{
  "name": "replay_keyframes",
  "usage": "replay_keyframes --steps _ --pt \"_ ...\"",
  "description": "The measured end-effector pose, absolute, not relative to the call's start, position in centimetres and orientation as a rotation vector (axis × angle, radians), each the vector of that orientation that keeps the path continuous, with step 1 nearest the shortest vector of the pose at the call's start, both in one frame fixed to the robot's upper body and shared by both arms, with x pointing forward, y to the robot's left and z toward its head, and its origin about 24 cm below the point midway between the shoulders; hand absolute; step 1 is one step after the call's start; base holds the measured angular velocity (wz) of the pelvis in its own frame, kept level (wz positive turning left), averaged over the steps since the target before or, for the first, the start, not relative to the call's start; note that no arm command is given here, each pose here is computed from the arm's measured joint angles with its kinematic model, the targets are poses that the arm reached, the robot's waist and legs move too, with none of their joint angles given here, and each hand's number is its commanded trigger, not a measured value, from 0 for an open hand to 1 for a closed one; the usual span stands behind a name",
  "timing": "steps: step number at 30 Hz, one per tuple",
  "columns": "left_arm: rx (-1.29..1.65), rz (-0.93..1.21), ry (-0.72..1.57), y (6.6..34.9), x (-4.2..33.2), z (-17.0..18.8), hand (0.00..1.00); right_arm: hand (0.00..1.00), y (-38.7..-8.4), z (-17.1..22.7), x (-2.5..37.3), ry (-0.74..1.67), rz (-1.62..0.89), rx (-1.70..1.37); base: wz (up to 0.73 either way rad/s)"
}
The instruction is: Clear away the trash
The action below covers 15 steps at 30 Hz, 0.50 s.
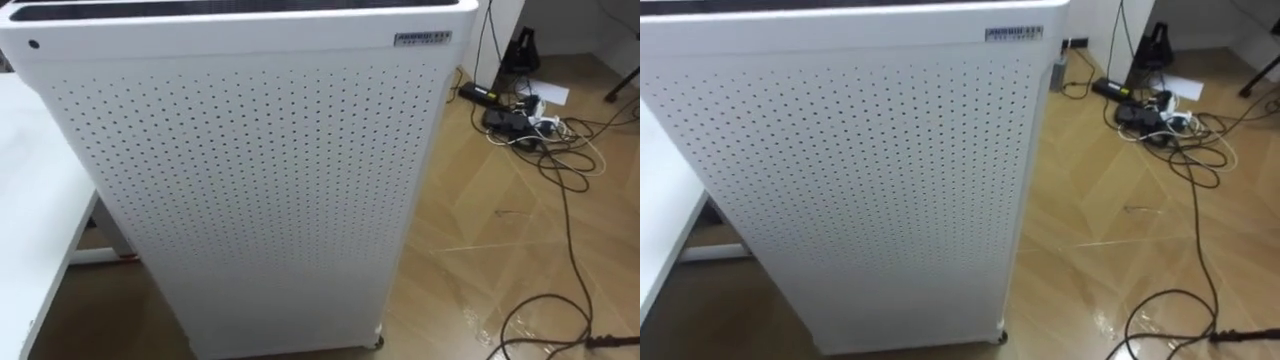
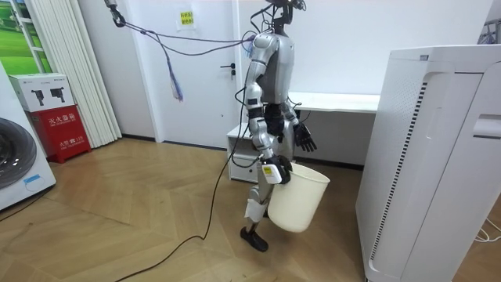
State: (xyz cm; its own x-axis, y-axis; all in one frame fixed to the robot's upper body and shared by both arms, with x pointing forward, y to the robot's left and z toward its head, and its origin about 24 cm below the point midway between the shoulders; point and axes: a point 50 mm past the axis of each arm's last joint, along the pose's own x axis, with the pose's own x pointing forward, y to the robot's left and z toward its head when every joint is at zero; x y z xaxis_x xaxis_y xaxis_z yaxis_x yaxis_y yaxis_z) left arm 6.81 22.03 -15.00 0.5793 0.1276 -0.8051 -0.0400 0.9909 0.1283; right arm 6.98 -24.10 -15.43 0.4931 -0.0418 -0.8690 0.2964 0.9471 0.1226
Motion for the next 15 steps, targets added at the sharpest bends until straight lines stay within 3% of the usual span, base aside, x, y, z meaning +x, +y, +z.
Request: replay_keyframes --steps 15 --pt "-0.116 0.47 1.117 23.9 1.6 -16.1 0.0 1.0 -24.5 -16.3 3.4 1.106 -0.423 0.441 -0.06"
